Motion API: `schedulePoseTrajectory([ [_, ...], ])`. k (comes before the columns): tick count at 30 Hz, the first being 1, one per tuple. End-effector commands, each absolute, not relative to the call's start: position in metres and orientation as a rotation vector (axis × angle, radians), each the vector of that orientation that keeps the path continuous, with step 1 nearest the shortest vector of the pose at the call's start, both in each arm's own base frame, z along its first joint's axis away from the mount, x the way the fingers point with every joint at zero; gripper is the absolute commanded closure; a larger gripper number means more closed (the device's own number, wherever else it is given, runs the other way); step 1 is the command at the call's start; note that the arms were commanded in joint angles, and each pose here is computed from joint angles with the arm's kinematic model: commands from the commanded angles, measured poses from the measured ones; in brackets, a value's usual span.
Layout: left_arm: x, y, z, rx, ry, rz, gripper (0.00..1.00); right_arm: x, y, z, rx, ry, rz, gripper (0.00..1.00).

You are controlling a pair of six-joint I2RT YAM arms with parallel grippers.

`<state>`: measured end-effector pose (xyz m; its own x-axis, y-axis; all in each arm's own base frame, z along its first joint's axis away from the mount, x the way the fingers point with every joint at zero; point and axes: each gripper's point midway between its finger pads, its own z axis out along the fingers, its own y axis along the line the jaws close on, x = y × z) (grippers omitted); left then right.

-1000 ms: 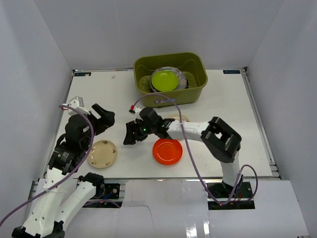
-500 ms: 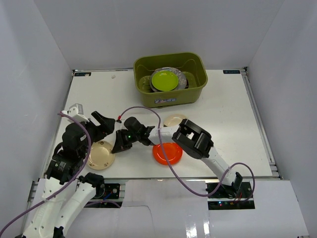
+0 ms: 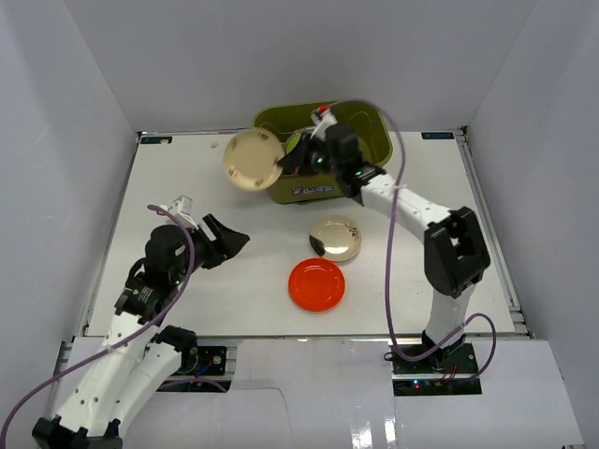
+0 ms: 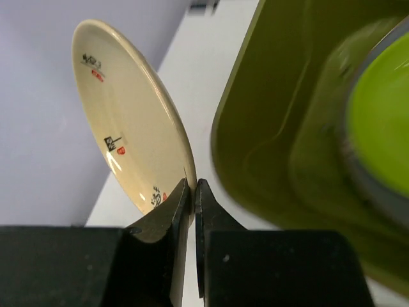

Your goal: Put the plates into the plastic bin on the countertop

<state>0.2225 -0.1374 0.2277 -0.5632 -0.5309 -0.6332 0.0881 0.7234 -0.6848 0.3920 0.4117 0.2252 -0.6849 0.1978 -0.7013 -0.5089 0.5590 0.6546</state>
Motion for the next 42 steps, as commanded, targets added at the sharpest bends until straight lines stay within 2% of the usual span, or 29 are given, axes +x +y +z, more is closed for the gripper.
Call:
schedulePoseTrajectory([
  [1,0.23,-0.168,0.207,-0.333,2.077,-1.03,0.21,0.45,0.344,0.284,-0.164,1.875,1.032,0.92],
  [3,0.236,-0.182,0.194,-0.306,2.125,-1.08,0.21,0.477,0.318,0.295,-0.108,1.848,0.994,0.92],
  [7,0.244,-0.208,0.152,-0.273,2.286,-1.059,0.22,0.541,0.262,0.26,0.026,1.935,0.907,0.92],
  [10,0.247,-0.229,0.126,-0.203,2.383,-1.033,0.21,0.57,0.25,0.251,0.041,1.966,0.918,0.92],
  [14,0.245,-0.246,0.084,-0.124,2.54,-0.952,0.22,0.585,0.249,0.236,0.049,2.026,0.909,0.91],
  [15,0.242,-0.247,0.067,-0.117,2.592,-0.918,0.22,0.587,0.248,0.234,0.055,2.03,0.903,0.81],
  [16,0.239,-0.252,0.061,-0.09,2.616,-0.913,0.23,0.587,0.246,0.234,0.059,2.033,0.898,0.67],
  [17,0.236,-0.255,0.056,-0.073,2.637,-0.911,0.23,0.584,0.242,0.232,0.068,2.051,0.883,0.5],
  [18,0.231,-0.258,0.045,-0.053,2.675,-0.898,0.25,0.58,0.234,0.247,0.071,2.027,0.867,0.26],
  [19,0.23,-0.26,0.042,-0.04,2.686,-0.896,0.26,0.577,0.229,0.253,0.058,2.016,0.842,0.2],
  [20,0.228,-0.262,0.039,-0.029,2.697,-0.894,0.27,0.569,0.224,0.244,0.056,2.038,0.83,0.19],
  [22,0.224,-0.265,0.031,-0.012,2.72,-0.897,0.32,0.548,0.212,0.283,0.031,1.965,0.822,0.19],
  [23,0.221,-0.267,0.031,-0.002,2.725,-0.917,0.34,0.531,0.206,0.251,0.037,2.028,0.802,0.2],
  [24,0.221,-0.269,0.031,0.006,2.721,-0.934,0.36,0.513,0.2,0.293,0.009,1.913,0.806,0.23],
  [25,0.22,-0.27,0.028,0.007,2.726,-0.938,0.41,0.5,0.194,0.293,0.02,1.9,0.791,0.27],
  [26,0.218,-0.271,0.027,0.013,2.727,-0.949,0.46,0.476,0.186,0.243,0.059,1.991,0.777,0.35],
  [27,0.216,-0.272,0.026,0.02,2.731,-0.956,0.51,0.455,0.18,0.267,0.055,1.911,0.784,0.4],
  [28,0.216,-0.272,0.024,0.011,2.736,-0.956,0.65,0.446,0.175,0.266,0.07,1.871,0.778,0.45],
  [29,0.214,-0.271,0.023,0.006,2.735,-0.956,0.76,0.434,0.17,0.251,0.107,1.887,0.78,0.56],
  [30,0.215,-0.269,0.023,0.002,2.73,-0.944,0.85,0.409,0.163,0.218,0.138,1.938,0.765,0.6],
  [31,0.215,-0.268,0.024,0.001,2.724,-0.935,1.0,0.403,0.157,0.205,0.165,1.945,0.743,0.62],
  [33,0.219,-0.263,0.033,0.0,2.688,-0.901,1.0,0.382,0.149,0.166,0.199,2.024,0.72,0.67],
  [34,0.22,-0.262,0.039,0.005,2.674,-0.896,1.0,0.377,0.148,0.157,0.2,2.045,0.717,0.67],
  [36,0.223,-0.261,0.06,0.028,2.619,-0.907,1.0,0.368,0.153,0.14,0.178,2.09,0.752,0.58],
  [37,0.226,-0.259,0.068,0.019,2.598,-0.894,1.0,0.36,0.156,0.126,0.17,2.123,0.773,0.49],
  [38,0.226,-0.257,0.077,0.017,2.59,-0.886,1.0,0.358,0.159,0.119,0.163,2.141,0.791,0.35],
  [41,0.239,-0.257,0.137,0.008,2.432,-0.93,1.0,0.35,0.166,0.087,0.173,2.241,0.837,0.29],
  [42,0.249,-0.26,0.174,-0.003,2.334,-0.977,1.0,0.347,0.169,0.074,0.181,2.271,0.858,0.29],
])
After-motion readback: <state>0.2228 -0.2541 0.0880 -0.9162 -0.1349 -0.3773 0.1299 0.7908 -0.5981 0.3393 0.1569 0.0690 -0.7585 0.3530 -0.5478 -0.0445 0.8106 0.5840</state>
